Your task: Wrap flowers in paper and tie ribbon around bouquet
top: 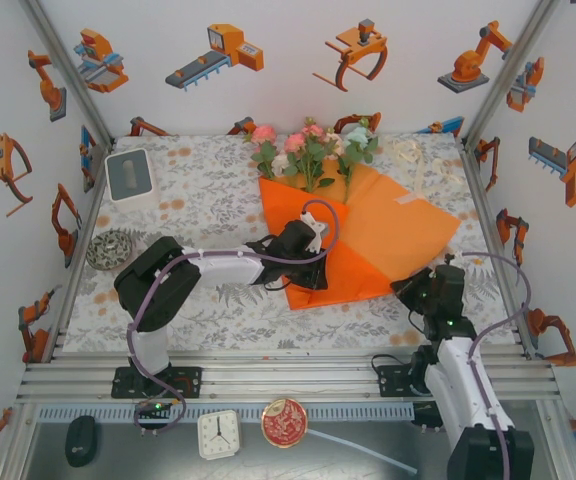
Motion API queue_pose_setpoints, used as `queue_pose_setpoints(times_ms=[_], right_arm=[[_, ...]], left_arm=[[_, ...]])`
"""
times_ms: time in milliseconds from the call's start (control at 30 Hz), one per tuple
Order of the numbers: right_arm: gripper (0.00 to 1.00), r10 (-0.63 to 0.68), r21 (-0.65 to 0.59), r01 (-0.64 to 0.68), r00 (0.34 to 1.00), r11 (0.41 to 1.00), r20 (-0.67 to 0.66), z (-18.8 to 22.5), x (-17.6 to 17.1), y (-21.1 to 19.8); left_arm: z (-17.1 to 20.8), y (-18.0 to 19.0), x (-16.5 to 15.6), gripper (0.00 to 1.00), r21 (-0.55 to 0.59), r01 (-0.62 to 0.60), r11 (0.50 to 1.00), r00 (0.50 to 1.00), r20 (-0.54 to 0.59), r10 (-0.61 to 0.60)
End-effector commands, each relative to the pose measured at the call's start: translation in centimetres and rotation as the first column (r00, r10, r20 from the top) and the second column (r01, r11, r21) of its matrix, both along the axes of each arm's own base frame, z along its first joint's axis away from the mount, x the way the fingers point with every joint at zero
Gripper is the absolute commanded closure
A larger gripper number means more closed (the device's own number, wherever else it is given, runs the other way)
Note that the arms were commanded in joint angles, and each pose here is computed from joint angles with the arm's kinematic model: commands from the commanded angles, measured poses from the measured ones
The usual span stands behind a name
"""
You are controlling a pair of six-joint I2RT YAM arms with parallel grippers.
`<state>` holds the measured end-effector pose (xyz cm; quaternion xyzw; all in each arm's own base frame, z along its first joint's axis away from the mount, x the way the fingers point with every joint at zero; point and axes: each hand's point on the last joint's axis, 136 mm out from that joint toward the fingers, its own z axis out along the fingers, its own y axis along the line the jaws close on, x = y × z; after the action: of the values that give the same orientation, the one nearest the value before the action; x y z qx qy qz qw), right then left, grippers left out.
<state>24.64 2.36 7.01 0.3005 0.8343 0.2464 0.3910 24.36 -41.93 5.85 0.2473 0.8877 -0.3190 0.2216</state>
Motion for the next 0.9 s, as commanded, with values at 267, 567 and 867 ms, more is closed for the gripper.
queue_pose_setpoints(times_ms=[267,567,867], right_arm=[[1.00,0.323,-0.256,-0.293,0.943,0.921,0.083,6.1,1.3,3.5],[1.00,0.649,-0.497,-0.580,0.760,0.646,-0.043,8.4,2.3,11.1],[1.00,0.708,-0.404,-0.657,0.705,0.637,-0.030,7.7,3.6,15.3]], left_arm=[[-0.3,-0.7,0.6,0.65,0.010,-0.010,1.000,1.000,0.004,0.010],[-0.4,-0.6,0.7,0.65,0.016,-0.010,1.000,1.000,0.010,0.010],[1.1,-0.5,0.8,0.65,-0.014,-0.021,1.000,1.000,0.021,0.021]])
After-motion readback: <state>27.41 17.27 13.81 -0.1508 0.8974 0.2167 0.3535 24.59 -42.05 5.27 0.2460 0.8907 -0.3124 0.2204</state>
